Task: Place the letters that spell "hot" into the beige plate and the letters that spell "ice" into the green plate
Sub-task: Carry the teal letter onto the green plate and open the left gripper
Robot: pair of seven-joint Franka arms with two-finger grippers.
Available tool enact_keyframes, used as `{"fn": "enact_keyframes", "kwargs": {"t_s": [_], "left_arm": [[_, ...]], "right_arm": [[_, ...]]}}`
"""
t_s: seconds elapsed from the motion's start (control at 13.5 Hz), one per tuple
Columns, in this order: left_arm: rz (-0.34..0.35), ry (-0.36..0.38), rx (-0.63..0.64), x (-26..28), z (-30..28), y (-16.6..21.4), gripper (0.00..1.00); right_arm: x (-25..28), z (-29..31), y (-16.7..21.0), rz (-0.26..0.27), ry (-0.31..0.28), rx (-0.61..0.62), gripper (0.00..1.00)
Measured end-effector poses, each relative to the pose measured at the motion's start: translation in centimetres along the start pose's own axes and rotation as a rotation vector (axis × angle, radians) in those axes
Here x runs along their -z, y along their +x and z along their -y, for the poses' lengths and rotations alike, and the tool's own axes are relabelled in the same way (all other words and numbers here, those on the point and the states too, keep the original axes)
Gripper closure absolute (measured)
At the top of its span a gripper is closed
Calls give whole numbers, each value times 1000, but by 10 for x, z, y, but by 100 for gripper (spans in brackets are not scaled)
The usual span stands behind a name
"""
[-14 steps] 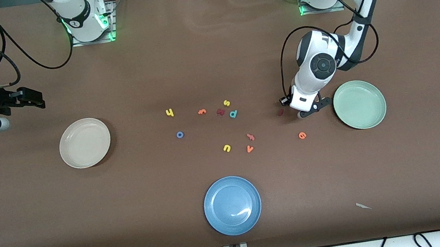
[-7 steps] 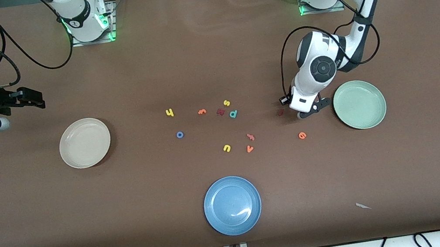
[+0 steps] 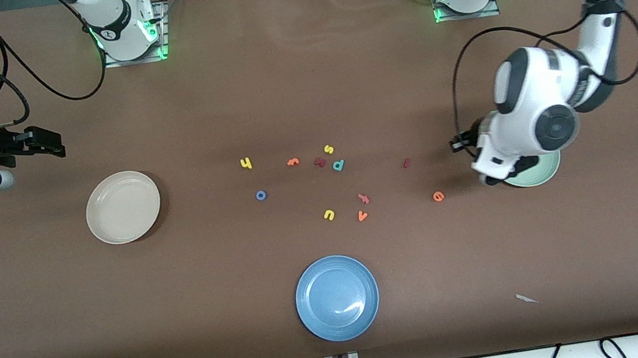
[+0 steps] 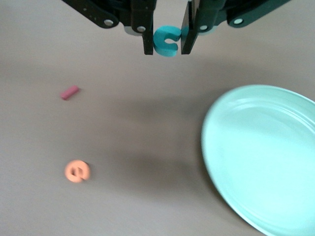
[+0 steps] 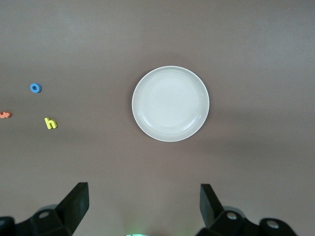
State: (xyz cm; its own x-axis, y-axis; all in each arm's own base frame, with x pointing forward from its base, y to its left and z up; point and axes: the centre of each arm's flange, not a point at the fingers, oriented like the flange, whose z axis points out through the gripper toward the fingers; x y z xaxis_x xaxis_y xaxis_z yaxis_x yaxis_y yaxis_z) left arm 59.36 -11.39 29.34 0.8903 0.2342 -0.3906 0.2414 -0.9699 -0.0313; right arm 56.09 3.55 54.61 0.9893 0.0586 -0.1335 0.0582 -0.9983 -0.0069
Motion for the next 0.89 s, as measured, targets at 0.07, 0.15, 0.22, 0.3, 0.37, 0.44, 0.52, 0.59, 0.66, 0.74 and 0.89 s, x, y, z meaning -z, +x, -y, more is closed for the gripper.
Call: {"fn": "enact_keyframes", "kwargs": {"t_s": [0.07,0.15,0.22,0.3,0.37,0.44,0.52,0.59,0.66,0.74,0.89], "left_arm": [[0,21,-30,-2,23,10,73],[6,46,-60,-8,42,19,73],[18,64,-87,-18,58,28,73],[29,71,-111,-31,72,37,73],[36,67,-137,-45,83,45,73],[39,60,-157,-60,91,52,73],[41,55,-168,-74,94,56,73],[47,54,-176,-86,95,58,73],[53,54,-181,-94,93,58,73],[57,55,-184,-97,92,58,68],[51,54,-189,-93,89,57,48]], "right_arm": [[0,0,0,0,0,0,0],[0,0,0,0,0,0,0],[0,0,0,0,0,0,0],[0,0,0,0,0,0,0],[0,0,0,0,0,0,0],[0,0,0,0,0,0,0],[0,0,0,0,0,0,0],[0,0,0,0,0,0,0],[0,0,0,-1,0,0,0],[1,1,0,-3,0,2,0],[1,3,1,-5,-1,5,0]]}}
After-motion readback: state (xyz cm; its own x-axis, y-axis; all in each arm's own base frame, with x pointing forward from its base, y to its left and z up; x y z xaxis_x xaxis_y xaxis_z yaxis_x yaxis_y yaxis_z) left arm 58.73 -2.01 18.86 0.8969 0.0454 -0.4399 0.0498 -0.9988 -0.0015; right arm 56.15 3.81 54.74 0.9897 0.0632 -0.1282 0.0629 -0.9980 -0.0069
